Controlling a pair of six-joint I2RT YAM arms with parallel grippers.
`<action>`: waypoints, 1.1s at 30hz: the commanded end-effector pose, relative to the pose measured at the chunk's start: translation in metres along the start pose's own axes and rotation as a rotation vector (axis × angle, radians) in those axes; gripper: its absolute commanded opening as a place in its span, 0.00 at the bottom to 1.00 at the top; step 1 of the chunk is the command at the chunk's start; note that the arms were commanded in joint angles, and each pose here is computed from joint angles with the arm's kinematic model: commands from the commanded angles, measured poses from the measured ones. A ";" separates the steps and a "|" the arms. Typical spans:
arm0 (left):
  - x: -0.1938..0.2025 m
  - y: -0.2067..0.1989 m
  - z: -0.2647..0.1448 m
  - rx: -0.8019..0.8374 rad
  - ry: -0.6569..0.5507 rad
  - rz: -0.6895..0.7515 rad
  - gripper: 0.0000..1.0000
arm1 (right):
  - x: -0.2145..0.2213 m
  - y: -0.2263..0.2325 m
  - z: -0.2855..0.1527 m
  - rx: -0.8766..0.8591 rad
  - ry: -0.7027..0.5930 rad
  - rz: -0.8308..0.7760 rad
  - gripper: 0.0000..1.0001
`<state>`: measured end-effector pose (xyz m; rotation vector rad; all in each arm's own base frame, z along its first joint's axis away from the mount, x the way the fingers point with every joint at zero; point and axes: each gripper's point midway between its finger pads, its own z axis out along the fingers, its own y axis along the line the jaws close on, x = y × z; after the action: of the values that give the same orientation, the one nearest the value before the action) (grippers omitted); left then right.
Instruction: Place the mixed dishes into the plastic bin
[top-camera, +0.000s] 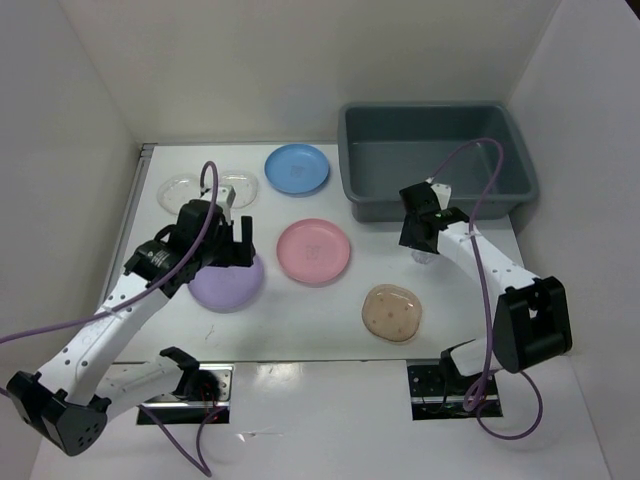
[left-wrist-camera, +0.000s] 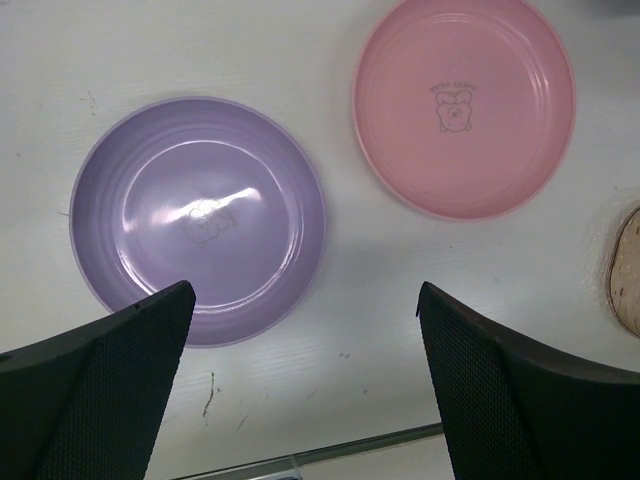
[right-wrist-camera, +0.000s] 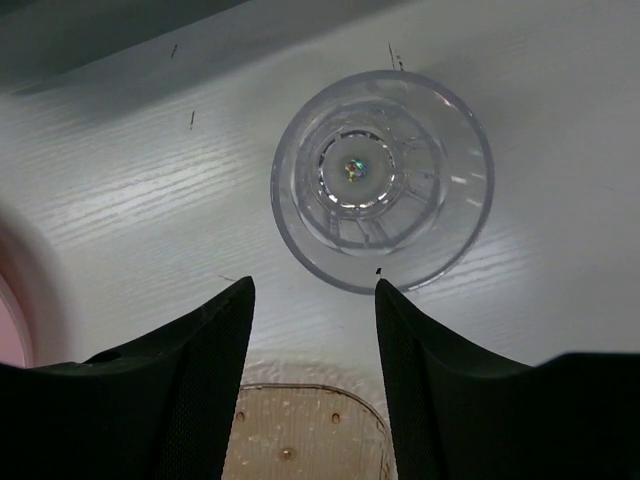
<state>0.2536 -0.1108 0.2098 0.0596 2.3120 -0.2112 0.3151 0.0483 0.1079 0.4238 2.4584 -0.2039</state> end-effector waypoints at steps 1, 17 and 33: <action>0.000 -0.001 0.002 0.013 -0.022 -0.001 0.99 | -0.025 0.012 0.008 -0.017 -0.079 0.026 0.57; -0.001 -0.005 0.003 0.044 -0.055 -0.008 0.99 | -0.026 0.012 0.035 -0.007 -0.074 -0.001 0.35; 0.000 -0.007 0.007 0.060 -0.069 -0.001 0.99 | -0.015 0.041 -0.038 -0.279 0.023 0.082 0.00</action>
<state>0.2548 -0.1149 0.2013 0.0625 2.2741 -0.2505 0.3325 0.0749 0.0999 0.3983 2.4833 0.0205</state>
